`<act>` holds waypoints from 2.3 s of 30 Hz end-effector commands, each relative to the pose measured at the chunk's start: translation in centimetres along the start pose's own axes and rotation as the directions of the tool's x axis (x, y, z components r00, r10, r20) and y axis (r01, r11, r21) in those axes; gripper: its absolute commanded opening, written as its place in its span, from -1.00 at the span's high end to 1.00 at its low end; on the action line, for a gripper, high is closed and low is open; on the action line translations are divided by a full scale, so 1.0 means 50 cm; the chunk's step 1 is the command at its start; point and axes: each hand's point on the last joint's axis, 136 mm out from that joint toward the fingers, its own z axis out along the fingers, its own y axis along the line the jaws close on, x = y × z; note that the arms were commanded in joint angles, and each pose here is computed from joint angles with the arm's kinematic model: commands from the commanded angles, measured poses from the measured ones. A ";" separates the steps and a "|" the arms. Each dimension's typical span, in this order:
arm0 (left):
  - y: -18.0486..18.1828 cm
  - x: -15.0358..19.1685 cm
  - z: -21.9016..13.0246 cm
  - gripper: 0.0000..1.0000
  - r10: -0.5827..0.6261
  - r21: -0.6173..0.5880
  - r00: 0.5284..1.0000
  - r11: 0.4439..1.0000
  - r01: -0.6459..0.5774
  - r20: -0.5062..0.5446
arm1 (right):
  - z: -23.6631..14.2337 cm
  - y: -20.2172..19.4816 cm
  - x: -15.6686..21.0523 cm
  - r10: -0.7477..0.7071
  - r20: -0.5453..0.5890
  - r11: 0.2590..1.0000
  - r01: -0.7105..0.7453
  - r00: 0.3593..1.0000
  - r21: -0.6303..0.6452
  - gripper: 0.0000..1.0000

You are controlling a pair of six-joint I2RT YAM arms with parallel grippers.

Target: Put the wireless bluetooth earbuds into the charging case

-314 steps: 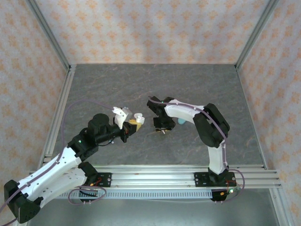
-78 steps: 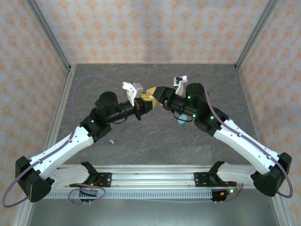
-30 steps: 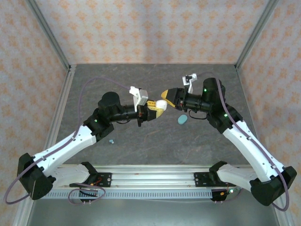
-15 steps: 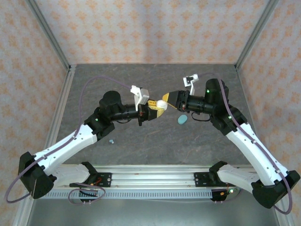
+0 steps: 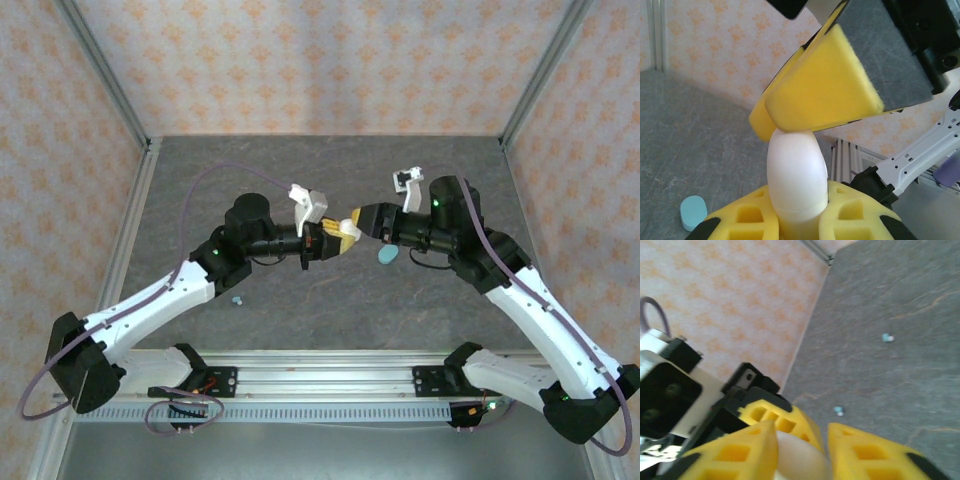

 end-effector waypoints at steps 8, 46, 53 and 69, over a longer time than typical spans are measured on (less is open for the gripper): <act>0.061 -0.050 0.003 1.00 0.078 -0.157 0.995 0.985 -0.067 0.066 | -0.099 -0.105 -0.041 -0.076 0.073 0.922 0.042 0.994 0.385 -0.40; 0.675 0.352 0.124 0.44 -0.648 -0.724 0.712 0.624 0.294 -0.269 | 0.040 -0.516 0.106 0.395 -0.052 0.698 -0.263 0.917 0.666 -0.44; 0.664 0.298 0.074 -0.19 -0.596 -0.767 0.732 0.622 0.160 -0.330 | 0.013 -0.511 0.096 0.386 -0.039 0.690 -0.260 0.922 0.676 -0.44; 0.456 0.238 0.167 -0.33 -0.371 -0.635 0.768 0.770 -0.061 -0.523 | -0.062 -0.501 0.129 0.381 0.046 0.660 -0.306 0.924 0.686 -0.46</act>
